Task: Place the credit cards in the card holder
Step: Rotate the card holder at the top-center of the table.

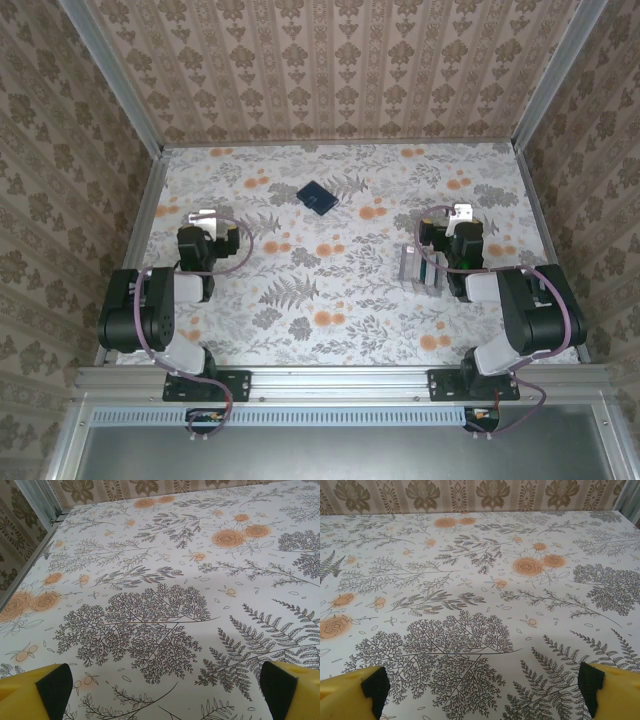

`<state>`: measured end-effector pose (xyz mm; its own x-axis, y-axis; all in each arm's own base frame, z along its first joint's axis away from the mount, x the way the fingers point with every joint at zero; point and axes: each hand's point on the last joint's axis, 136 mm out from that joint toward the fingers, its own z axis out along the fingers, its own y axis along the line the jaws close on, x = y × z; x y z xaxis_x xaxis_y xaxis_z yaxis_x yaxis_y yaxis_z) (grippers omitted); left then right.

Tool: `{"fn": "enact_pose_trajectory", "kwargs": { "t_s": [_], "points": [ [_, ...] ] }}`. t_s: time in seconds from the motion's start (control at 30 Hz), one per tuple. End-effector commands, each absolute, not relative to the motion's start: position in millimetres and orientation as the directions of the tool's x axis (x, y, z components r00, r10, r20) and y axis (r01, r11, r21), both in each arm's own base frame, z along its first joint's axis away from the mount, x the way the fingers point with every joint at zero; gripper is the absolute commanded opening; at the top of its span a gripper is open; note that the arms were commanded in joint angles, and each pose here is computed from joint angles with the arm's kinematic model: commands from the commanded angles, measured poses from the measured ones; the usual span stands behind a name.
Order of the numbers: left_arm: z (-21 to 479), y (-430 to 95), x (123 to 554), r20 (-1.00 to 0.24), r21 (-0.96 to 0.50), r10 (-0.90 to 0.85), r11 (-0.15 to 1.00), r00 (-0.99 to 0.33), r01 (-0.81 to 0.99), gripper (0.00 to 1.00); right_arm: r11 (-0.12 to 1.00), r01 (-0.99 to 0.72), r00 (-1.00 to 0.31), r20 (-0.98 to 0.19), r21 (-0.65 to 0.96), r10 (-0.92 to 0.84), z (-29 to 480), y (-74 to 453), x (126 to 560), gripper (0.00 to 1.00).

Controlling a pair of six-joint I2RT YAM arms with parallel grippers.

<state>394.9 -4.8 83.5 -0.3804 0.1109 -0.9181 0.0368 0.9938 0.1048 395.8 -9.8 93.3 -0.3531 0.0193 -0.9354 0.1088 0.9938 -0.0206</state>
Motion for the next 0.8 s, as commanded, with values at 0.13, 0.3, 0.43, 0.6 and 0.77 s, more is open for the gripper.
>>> {"fn": "enact_pose_trajectory", "kwargs": {
  "t_s": [0.13,0.3,0.43,0.6,0.77],
  "points": [
    [93.6,-4.6,399.3,-0.929,0.091,0.099,0.995,-0.357,0.038,1.00,0.996,0.085,-0.338,-0.941,-0.010,0.019,98.5,-6.3,399.0,1.00],
    [94.0,-5.0,399.5,-0.929,0.090,0.098,0.995,-0.356,0.039,1.00,0.996,0.085,-0.336,-0.942,-0.010,0.019,98.9,-6.2,399.2,1.00],
    [93.7,-5.0,399.5,-0.929,0.091,0.099,0.995,-0.356,0.039,1.00,0.996,0.085,-0.337,-0.941,-0.010,0.019,98.7,-6.3,399.0,1.00],
    [94.1,-4.9,399.5,-0.929,0.091,0.099,0.995,-0.356,0.038,1.00,0.996,0.084,-0.339,-0.941,-0.007,0.021,98.1,-6.6,398.9,1.00],
    [94.2,-5.0,399.5,-0.930,0.091,0.099,0.995,-0.355,0.039,1.00,0.997,0.080,-0.339,-0.940,-0.003,0.024,98.2,-6.6,399.2,1.00]
  ]
}}
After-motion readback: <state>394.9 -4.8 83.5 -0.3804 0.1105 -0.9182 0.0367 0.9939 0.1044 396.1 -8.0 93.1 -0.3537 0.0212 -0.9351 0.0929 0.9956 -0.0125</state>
